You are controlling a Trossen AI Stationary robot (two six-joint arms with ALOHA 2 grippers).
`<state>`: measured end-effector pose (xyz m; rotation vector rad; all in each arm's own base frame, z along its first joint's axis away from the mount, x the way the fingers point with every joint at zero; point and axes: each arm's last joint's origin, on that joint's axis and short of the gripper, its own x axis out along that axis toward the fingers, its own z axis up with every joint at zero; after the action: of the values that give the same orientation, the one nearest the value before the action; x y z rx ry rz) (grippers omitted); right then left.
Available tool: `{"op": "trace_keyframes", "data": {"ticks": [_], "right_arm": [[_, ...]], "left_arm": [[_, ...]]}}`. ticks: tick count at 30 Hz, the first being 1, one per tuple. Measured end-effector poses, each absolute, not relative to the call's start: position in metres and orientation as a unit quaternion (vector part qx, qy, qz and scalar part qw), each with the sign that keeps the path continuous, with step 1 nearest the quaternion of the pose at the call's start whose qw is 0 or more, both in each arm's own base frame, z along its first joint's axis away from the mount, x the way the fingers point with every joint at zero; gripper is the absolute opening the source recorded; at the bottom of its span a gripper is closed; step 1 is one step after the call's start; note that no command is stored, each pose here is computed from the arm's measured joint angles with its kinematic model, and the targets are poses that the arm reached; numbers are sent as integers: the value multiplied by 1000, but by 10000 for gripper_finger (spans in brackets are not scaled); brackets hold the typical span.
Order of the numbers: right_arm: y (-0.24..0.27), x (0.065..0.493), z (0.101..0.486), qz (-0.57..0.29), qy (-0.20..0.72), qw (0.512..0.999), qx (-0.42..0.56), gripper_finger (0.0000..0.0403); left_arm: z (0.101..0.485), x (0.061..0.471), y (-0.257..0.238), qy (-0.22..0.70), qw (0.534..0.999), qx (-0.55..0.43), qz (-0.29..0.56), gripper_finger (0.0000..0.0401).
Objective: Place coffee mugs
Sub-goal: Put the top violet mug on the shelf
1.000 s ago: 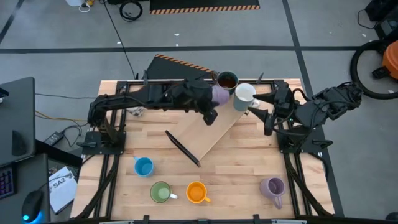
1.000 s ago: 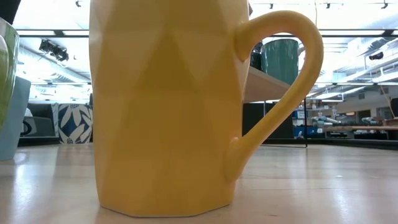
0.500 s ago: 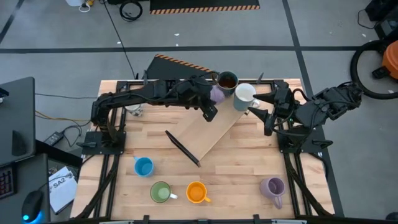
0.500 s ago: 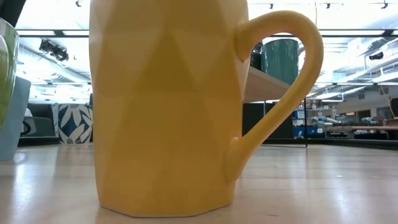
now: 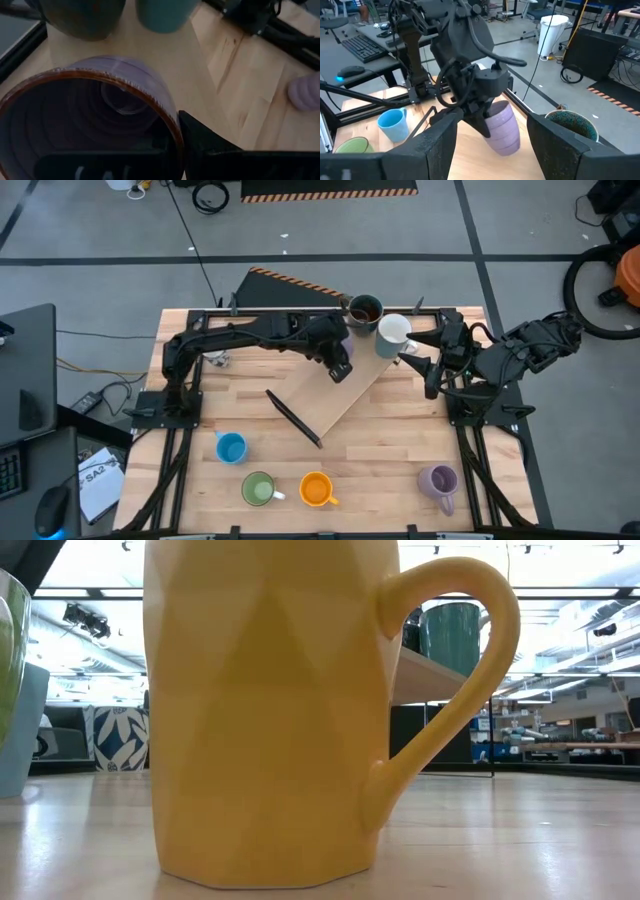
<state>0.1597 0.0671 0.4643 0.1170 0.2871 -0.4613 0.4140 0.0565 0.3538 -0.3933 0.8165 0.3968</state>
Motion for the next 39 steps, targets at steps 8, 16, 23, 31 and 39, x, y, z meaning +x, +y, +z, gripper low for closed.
{"op": "trace_keyframes", "data": {"ticks": [8, 16, 23, 31, 39], "right_arm": [[67, 160, 464, -229, 141, 961, 59, 247], [67, 160, 465, -229, 138, 962, 60, 247], [67, 160, 465, -228, 137, 962, 61, 247], [67, 160, 465, -232, 135, 961, 61, 247], [67, 160, 466, -233, 134, 961, 60, 247]], "left_arm": [[347, 417, 58, 406, 875, -181, 191, 30], [344, 414, 66, 419, 866, -186, 197, 31], [341, 414, 69, 426, 865, -193, 184, 31], [341, 414, 69, 427, 864, -192, 182, 32], [341, 414, 69, 428, 865, -190, 181, 33]]}}
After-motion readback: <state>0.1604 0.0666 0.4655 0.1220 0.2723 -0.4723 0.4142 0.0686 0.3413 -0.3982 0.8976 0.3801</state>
